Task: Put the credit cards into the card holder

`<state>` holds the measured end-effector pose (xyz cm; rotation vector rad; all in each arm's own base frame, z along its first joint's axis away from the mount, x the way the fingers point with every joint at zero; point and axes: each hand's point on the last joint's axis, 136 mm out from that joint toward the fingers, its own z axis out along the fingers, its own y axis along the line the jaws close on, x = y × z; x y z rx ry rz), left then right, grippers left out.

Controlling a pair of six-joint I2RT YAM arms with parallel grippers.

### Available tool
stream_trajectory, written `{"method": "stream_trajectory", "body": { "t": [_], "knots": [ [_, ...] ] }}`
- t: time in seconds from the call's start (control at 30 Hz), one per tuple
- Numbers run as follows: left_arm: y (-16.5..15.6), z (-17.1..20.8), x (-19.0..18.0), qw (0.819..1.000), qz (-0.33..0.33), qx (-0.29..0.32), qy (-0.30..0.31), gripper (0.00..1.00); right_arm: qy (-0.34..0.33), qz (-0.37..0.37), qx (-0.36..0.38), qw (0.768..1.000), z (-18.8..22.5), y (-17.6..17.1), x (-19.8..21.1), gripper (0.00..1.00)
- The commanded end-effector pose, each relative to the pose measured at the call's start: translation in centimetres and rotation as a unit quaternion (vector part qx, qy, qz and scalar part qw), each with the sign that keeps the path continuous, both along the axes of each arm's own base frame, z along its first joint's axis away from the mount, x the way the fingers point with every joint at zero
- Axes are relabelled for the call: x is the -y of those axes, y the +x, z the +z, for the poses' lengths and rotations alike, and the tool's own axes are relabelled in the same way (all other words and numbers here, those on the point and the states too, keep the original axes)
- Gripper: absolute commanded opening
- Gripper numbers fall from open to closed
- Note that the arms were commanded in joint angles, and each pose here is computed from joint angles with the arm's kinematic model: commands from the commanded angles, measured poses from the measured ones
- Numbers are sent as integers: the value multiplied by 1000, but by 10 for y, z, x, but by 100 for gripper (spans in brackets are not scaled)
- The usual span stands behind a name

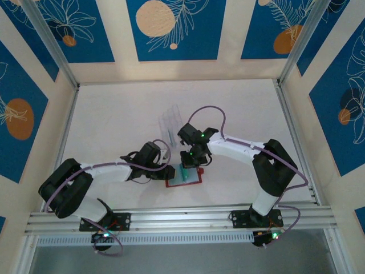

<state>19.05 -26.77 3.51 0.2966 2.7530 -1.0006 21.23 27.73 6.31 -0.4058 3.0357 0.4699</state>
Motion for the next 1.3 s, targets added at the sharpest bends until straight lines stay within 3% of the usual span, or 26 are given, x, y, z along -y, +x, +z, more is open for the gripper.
{"method": "stream_trajectory", "body": {
  "t": [0.0,0.13,0.3,0.6,1.27],
  "knots": [
    [-8,-16,-9,1000,3,-10,25,35,2,-2,-19,1000,-7,-5,-7,1],
    [-8,-18,-9,1000,4,-13,25,35,5,-3,-21,1000,-8,-5,-10,14],
    [-8,-18,-8,1000,4,-13,23,35,8,-2,-26,1000,-11,-6,-11,19],
    [-8,-22,-12,999,5,-13,37,35,-4,-7,-6,1000,-2,-5,0,0],
    [-15,-38,-34,995,4,-17,99,34,161,-33,6,986,11,7,-9,0]
  ]
}}
